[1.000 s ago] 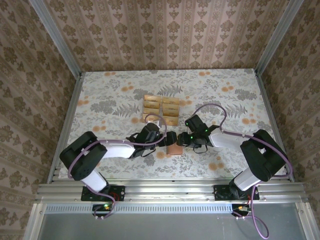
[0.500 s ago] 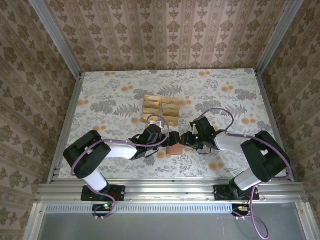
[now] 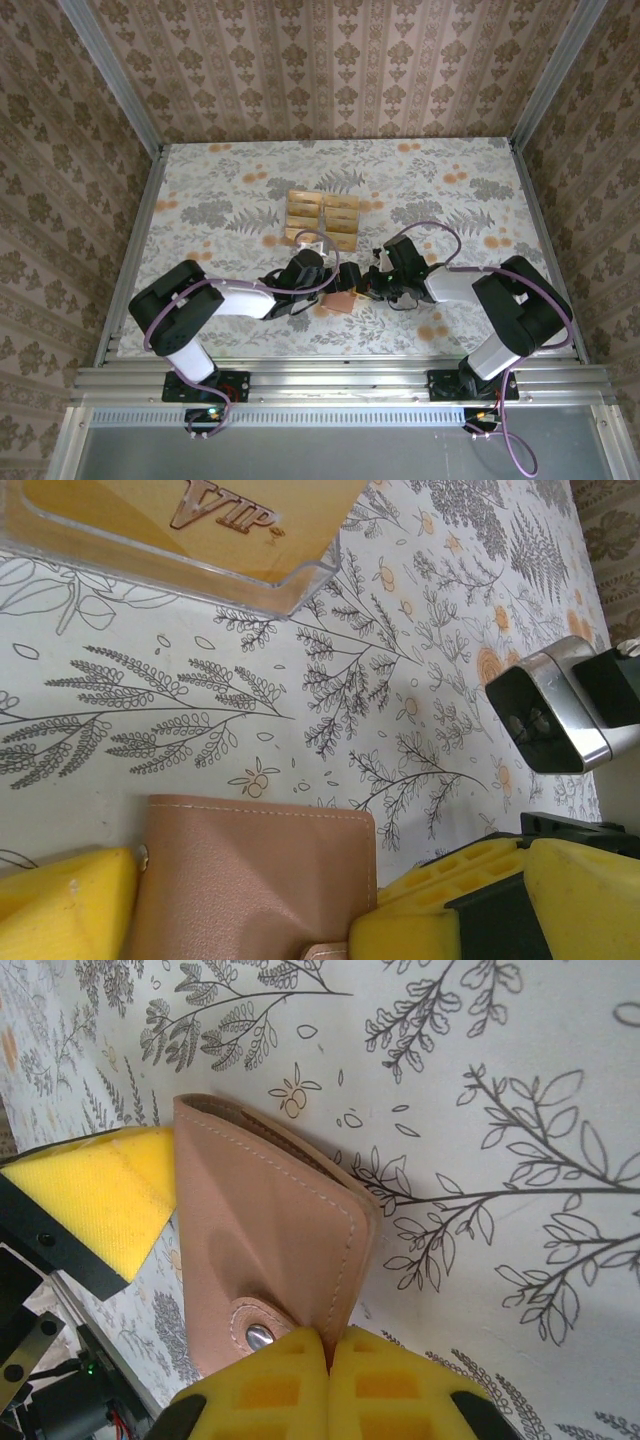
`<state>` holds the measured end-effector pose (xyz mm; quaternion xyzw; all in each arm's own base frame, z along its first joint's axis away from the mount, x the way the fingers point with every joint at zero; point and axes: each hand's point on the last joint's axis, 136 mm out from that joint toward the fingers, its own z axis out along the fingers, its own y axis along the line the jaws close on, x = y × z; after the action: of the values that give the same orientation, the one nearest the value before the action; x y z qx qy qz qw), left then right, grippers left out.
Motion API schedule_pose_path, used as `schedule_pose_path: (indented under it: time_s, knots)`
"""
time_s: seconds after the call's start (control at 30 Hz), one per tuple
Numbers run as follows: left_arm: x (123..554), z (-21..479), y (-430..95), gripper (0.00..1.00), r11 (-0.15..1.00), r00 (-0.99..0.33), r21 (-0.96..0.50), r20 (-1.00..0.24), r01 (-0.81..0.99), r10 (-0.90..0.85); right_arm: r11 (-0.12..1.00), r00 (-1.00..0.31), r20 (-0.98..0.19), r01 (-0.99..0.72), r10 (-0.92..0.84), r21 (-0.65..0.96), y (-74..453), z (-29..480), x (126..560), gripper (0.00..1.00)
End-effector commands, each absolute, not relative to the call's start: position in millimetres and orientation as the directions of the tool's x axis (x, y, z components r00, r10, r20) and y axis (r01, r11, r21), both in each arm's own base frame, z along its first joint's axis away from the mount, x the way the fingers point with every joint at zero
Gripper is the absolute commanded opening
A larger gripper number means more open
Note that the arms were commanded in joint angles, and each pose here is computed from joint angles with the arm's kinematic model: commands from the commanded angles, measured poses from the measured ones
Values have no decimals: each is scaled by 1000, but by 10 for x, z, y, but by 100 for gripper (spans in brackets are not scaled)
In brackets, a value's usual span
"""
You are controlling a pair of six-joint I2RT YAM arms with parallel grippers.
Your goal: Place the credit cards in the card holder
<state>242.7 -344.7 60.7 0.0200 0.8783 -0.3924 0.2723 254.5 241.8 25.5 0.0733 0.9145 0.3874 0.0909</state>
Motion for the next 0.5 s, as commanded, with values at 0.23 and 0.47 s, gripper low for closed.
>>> schedule_pose_path:
  time_s: [0.23,0.47]
  knots:
    - [2677,870,-3103,100,688,-834,-695,-493,207,-246,634,-968,-156,3,196,773,2434,664,2670,0]
    - [2866,1197,-2467,100,773,-804,-597,-557,213,-209,622,-953,-242,-78,184,779,2403,1217,2852,0]
